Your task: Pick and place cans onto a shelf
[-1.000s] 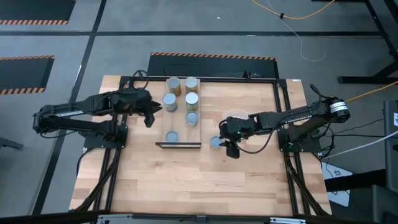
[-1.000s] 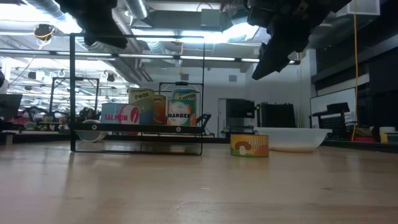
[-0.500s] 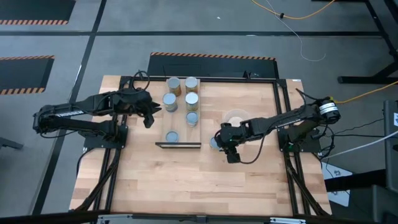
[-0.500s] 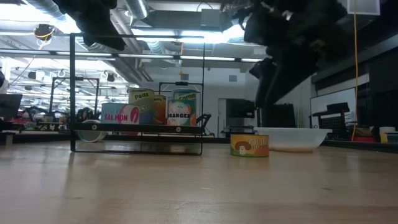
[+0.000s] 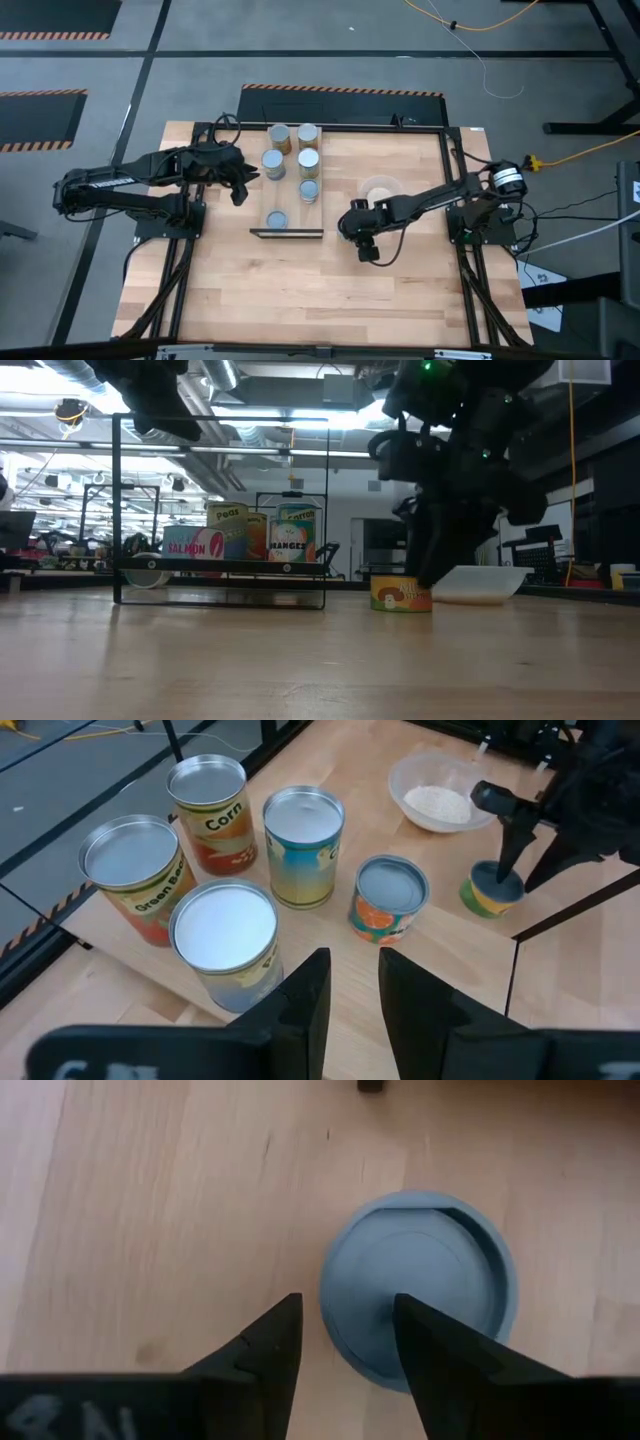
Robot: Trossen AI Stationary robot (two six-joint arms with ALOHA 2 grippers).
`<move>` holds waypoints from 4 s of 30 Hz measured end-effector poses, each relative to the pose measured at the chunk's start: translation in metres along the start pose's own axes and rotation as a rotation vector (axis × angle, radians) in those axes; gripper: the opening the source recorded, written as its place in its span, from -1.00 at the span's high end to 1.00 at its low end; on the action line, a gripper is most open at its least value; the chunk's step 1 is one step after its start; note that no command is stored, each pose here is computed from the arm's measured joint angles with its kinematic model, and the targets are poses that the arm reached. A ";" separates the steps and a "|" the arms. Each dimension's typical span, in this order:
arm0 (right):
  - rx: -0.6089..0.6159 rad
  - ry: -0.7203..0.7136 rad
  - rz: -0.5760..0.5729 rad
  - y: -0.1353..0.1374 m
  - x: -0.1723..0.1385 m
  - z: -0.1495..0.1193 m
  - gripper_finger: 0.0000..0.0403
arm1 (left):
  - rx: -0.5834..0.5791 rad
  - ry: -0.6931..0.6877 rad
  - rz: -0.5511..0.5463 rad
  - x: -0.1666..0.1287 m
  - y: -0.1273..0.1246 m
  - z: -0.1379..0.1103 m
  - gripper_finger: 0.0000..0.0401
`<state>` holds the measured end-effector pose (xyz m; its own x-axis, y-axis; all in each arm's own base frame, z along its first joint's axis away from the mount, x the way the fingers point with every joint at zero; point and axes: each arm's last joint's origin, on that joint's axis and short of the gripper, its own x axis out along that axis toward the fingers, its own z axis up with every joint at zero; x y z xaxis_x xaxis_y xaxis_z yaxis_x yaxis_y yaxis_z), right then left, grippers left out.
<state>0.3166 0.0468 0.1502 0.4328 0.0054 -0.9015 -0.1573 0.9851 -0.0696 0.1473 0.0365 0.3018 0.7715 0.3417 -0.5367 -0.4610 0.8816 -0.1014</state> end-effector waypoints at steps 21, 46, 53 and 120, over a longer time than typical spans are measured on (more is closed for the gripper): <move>0.000 -0.007 0.010 0.001 0.005 0.001 0.95 | 0.000 0.000 0.000 0.000 0.000 0.000 0.60; -0.064 -0.109 -0.054 -0.054 -0.073 0.085 0.95 | 0.000 0.000 -0.001 0.000 0.000 0.000 0.60; -0.075 -0.297 0.061 -0.075 -0.080 0.099 0.95 | 0.000 0.000 0.000 0.000 0.000 0.000 0.60; -0.066 -0.253 0.199 -0.074 0.000 0.101 0.74 | 0.005 0.037 0.008 0.000 0.001 -0.004 0.60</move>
<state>0.4181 -0.0090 0.1991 0.5937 0.2470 -0.7659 -0.3143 0.9473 0.0618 0.1454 0.0360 0.2987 0.7510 0.3366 -0.5680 -0.4650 0.8804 -0.0932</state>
